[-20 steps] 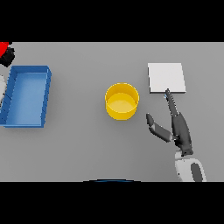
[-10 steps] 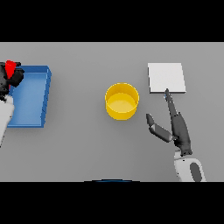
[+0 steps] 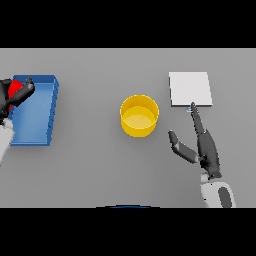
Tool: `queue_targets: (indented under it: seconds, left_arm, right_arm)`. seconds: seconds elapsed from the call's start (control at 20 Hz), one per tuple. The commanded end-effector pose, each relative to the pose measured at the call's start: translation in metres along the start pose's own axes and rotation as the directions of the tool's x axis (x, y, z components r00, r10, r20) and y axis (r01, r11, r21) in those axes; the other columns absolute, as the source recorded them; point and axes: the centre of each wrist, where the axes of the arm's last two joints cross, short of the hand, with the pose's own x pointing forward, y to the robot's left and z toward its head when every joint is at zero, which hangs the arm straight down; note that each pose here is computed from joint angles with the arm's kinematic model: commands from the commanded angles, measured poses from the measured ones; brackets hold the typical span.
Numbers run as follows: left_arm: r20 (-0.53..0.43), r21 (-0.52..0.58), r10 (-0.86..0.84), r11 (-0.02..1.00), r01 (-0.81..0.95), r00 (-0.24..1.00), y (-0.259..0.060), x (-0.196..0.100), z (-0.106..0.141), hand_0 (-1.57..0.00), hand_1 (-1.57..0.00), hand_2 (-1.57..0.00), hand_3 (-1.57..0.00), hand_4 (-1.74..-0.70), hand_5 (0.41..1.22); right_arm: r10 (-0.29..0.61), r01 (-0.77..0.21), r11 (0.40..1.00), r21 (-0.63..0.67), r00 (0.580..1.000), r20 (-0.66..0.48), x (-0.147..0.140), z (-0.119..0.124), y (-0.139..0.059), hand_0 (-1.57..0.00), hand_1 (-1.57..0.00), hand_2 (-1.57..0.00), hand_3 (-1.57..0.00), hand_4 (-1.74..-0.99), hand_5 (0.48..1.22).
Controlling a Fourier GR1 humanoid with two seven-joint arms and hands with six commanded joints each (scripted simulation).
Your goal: Pick up the red beaker and tilt it to pour out 1 green nut into yellow bowl. Pick up the yellow bowl and place it on the metallic measuring scale.
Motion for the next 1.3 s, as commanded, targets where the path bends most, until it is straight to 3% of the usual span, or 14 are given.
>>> queue_targets:
  seconds: [0.0, 0.1, 0.25, 0.5, 0.6, 0.75, 0.85, 1.05, 1.25]
  left_arm:
    - [-0.007, -0.017, -0.023, 1.0, 0.022, 1.0, -0.004, -0.001, -0.001, -0.77, -0.64, -0.65, -0.61, -0.92, 0.677]
    - [0.006, -0.033, -0.074, 0.997, 0.074, 0.997, -0.005, 0.0, -0.002, -0.49, -0.41, -0.42, -0.39, -0.86, 0.657]
    - [0.022, -0.06, -0.103, 0.993, 0.104, 0.994, -0.009, -0.002, -0.004, -0.25, -0.21, -0.21, -0.2, -0.81, 0.657]
    - [0.072, -0.032, -0.088, 0.995, 0.09, 0.994, -0.01, 0.0, -0.003, -0.08, -0.07, -0.07, -0.07, -0.77, 0.655]
    - [0.085, -0.03, -0.086, 0.996, 0.088, 0.993, -0.007, 0.0, -0.003, -0.05, -0.04, -0.04, -0.04, -0.76, 0.659]
    - [0.103, -0.032, -0.074, 0.996, 0.078, 0.992, -0.006, -0.002, -0.003, -0.03, -0.02, -0.02, -0.02, -0.74, 0.664]
    - [0.102, -0.04, -0.081, 0.996, 0.086, 0.991, -0.01, 0.002, -0.002, -0.02, -0.01, -0.01, -0.01, -0.74, 0.673]
    - [0.095, -0.037, -0.086, 0.995, 0.09, 0.992, -0.01, 0.001, -0.001, -0.01, 0.0, -0.01, 0.0, -0.74, 0.689]
    - [0.086, -0.045, -0.101, 0.993, 0.105, 0.991, -0.006, 0.003, -0.005, 0.0, 0.0, 0.0, 0.0, -0.74, 0.701]
  right_arm:
    - [-0.002, 0.002, 1.0, -0.006, 1.0, 0.007, 0.001, 0.0, -0.002, 0.0, 0.0, 0.0, 0.0, -1.005, 0.634]
    - [0.002, -0.002, 1.0, -0.001, 1.0, 0.013, 0.001, 0.001, -0.003, 0.0, 0.0, 0.0, 0.0, -1.009, 0.639]
    - [0.003, -0.003, 1.0, 0.006, 1.0, 0.021, 0.003, 0.001, 0.0, 0.0, 0.0, 0.0, 0.0, -1.012, 0.639]
    - [0.071, -0.071, 0.994, 0.082, 0.997, 0.005, 0.011, -0.011, -0.003, 0.0, 0.0, 0.0, 0.0, -1.014, 0.666]
    - [0.177, -0.182, 0.965, 0.19, 0.983, 0.039, 0.016, -0.025, -0.011, 0.0, 0.0, 0.0, 0.0, -1.022, 0.674]
    - [0.367, -0.384, 0.86, 0.336, 0.923, 0.117, 0.028, -0.05, -0.018, 0.0, 0.0, 0.0, 0.0, -1.094, 0.677]
    - [0.47, -0.515, 0.764, 0.39, 0.857, 0.212, 0.034, -0.063, -0.018, 0.0, 0.0, 0.0, 0.0, -1.151, 0.672]
    - [0.567, -0.669, 0.572, 0.476, 0.741, 0.36, 0.046, -0.089, -0.013, 0.0, 0.0, 0.0, 0.0, -1.207, 0.674]
    - [0.62, -0.798, 0.333, 0.503, 0.587, 0.52, 0.054, -0.108, -0.003, 0.0, 0.0, 0.0, 0.0, -1.227, 0.698]
